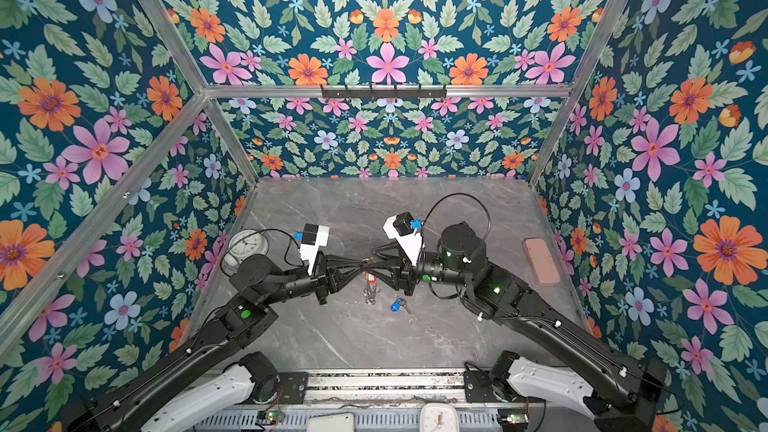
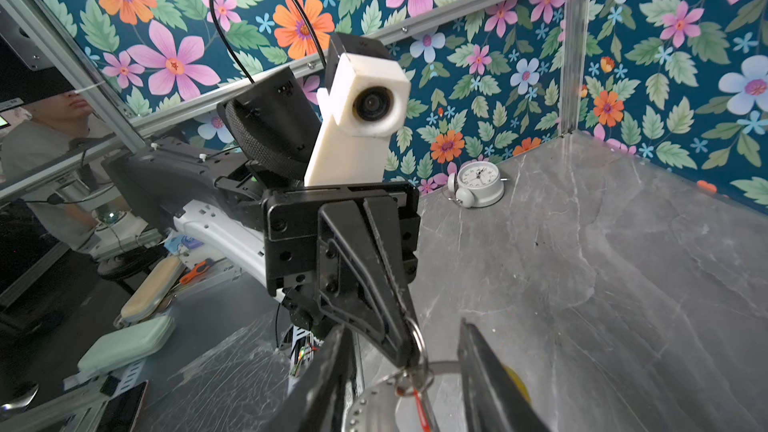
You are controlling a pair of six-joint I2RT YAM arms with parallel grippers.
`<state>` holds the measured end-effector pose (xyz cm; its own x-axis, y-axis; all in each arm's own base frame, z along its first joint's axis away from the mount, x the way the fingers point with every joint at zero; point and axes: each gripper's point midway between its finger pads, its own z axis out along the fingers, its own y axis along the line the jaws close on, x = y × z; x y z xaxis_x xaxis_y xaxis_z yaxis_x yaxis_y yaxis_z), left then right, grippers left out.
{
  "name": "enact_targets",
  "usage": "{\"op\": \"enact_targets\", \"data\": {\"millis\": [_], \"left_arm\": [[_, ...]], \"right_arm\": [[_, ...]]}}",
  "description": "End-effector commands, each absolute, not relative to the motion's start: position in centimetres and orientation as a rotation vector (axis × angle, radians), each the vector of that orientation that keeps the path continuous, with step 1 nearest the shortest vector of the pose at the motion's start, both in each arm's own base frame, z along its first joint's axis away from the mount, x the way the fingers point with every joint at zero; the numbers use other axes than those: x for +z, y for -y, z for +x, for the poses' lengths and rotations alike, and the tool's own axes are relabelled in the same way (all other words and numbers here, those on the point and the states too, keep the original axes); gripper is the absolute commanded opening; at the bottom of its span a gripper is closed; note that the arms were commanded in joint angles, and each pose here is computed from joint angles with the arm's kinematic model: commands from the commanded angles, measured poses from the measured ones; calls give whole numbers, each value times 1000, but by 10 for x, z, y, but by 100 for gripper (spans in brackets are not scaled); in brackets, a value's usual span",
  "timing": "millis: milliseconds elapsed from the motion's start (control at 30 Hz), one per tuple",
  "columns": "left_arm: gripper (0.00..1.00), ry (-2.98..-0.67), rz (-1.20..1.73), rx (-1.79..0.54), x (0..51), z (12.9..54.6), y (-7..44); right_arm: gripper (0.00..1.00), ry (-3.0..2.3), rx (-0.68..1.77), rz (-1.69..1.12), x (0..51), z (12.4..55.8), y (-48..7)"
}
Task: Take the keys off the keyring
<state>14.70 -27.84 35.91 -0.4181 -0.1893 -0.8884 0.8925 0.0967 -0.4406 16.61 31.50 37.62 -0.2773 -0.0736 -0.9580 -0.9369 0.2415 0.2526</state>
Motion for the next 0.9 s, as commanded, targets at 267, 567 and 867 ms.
{"op": "enact_targets", "data": {"millis": [267, 567, 867], "left_arm": [[0, -1407, 798, -1522, 368, 138, 280], [0, -1408, 803, -1529, 369, 137, 280], [0, -1411, 806, -1532, 368, 137, 281]], "right_arm": [[33, -1646, 1152, -1060, 365, 162, -310], [25, -1638, 1159, -1079, 367, 161, -313], [18, -1635, 1159, -1081, 369, 161, -314]]}}
